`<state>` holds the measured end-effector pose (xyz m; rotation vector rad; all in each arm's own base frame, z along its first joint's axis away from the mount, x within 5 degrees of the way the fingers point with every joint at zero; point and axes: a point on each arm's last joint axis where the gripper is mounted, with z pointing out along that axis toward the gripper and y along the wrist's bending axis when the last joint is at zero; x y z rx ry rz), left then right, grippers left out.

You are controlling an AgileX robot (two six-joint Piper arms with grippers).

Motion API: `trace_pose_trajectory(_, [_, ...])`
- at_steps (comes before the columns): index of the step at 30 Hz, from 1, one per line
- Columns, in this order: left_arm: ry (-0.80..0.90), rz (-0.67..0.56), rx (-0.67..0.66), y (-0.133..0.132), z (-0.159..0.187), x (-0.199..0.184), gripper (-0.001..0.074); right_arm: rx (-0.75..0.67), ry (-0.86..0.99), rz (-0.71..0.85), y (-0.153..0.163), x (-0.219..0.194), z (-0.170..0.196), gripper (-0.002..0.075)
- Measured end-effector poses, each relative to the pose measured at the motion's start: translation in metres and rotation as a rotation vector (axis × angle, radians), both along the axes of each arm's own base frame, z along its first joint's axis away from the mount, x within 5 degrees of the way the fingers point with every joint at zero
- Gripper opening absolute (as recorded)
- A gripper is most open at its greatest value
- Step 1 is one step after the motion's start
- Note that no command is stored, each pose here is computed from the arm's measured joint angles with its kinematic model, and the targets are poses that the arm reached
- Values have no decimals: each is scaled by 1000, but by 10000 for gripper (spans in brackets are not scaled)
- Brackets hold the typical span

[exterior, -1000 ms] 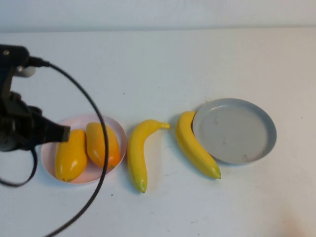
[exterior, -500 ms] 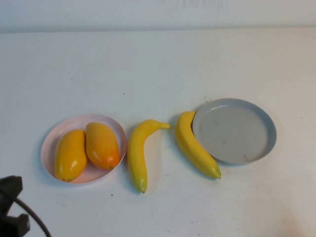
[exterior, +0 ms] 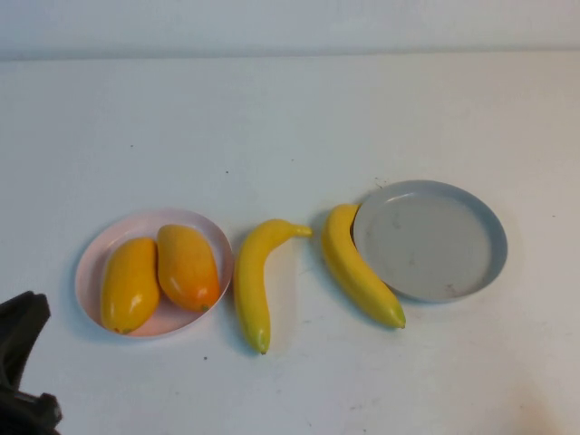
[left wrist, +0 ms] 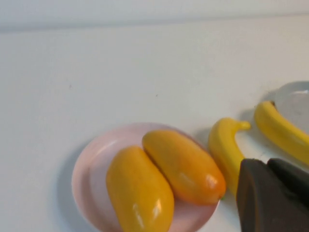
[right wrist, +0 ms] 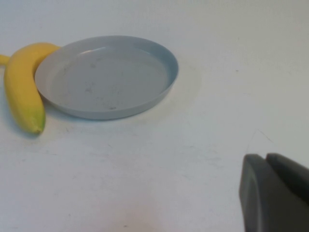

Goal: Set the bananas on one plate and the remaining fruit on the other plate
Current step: Put another type of fruit in the right plate

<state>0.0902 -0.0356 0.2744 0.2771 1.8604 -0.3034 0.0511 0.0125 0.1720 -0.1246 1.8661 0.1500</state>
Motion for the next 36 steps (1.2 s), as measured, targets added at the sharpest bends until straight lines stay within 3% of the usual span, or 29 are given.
trace_pose_trajectory(9, [-262, -108, -10, -6, -52, -7, -4, 0, 0, 0, 0, 0, 0, -17])
trace_pose_trajectory(14, [-375, 36, -73, 11, -61, -15, -4, 0, 0, 0, 0, 0, 0, -17])
trace_pose_trajectory(19, [-427, 164, -56, 23, -59, -22, -4, 0, 0, 0, 0, 0, 0, -17])
trace_pose_trajectory(25, [-349, 237, -14, 29, -71, -32, -4, 0, 0, 0, 0, 0, 0, -17])
trace_pose_trajectory(36, [-38, 209, 81, 28, -101, -38, -3, 0, 1, 0, 0, 0, 0, -17])
